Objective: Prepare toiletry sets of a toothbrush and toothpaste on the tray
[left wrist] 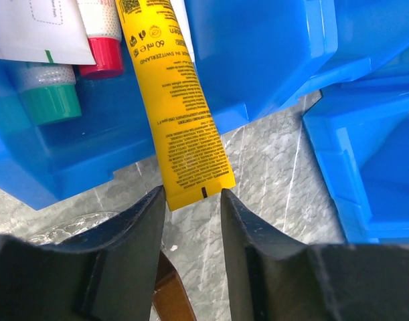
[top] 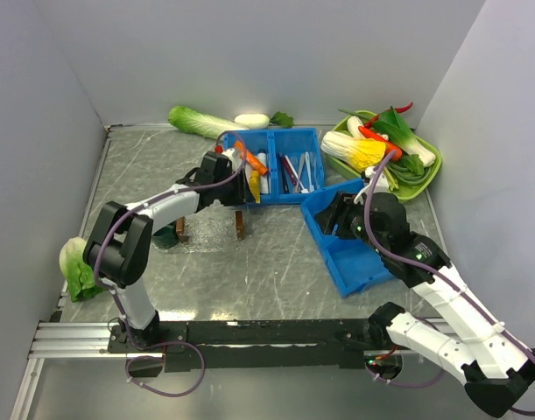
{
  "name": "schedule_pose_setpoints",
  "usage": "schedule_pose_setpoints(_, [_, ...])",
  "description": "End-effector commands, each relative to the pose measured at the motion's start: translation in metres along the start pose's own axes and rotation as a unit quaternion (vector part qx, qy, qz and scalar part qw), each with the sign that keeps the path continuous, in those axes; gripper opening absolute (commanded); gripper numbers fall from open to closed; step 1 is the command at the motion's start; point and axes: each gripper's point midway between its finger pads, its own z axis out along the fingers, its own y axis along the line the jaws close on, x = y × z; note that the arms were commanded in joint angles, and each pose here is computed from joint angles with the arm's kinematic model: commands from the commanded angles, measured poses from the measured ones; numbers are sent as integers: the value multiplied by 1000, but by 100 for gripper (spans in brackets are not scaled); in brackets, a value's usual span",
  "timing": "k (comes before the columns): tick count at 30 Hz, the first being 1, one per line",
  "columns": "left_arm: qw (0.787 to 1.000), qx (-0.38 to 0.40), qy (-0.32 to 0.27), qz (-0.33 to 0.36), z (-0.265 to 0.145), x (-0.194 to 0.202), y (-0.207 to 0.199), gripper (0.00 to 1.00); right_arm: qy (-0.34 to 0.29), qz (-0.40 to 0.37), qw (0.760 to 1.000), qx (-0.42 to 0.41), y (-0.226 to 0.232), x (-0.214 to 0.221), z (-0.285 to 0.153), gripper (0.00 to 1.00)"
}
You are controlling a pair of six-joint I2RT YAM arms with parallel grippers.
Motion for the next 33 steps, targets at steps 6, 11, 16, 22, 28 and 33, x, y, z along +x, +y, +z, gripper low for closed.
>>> schedule_pose_setpoints(6, [998,43,5,-38,3,-7,-10,38,-9,8,1000,-10,5,-5,1,65])
schedule_pose_setpoints(11, [998,45,12,-44,5,-5,-10,37,-8,10,1000,-10,5,-5,2,65])
schedule_pose_setpoints(16, [997,53,12,-54,6,-5,-8,34,-3,10,1000,-11,6,-2,5,65])
schedule_pose_setpoints(22, [996,59,8,-62,3,-9,-8,19,1,10,1000,-9,5,0,7,65])
schedule_pose_setpoints(28, [994,82,3,-70,-3,-12,-17,5,-4,7,1000,-4,3,-2,5,65])
schedule_pose_setpoints(33, [993,100,-7,-68,-18,-19,-28,1,3,1,1000,3,1,-1,9,65])
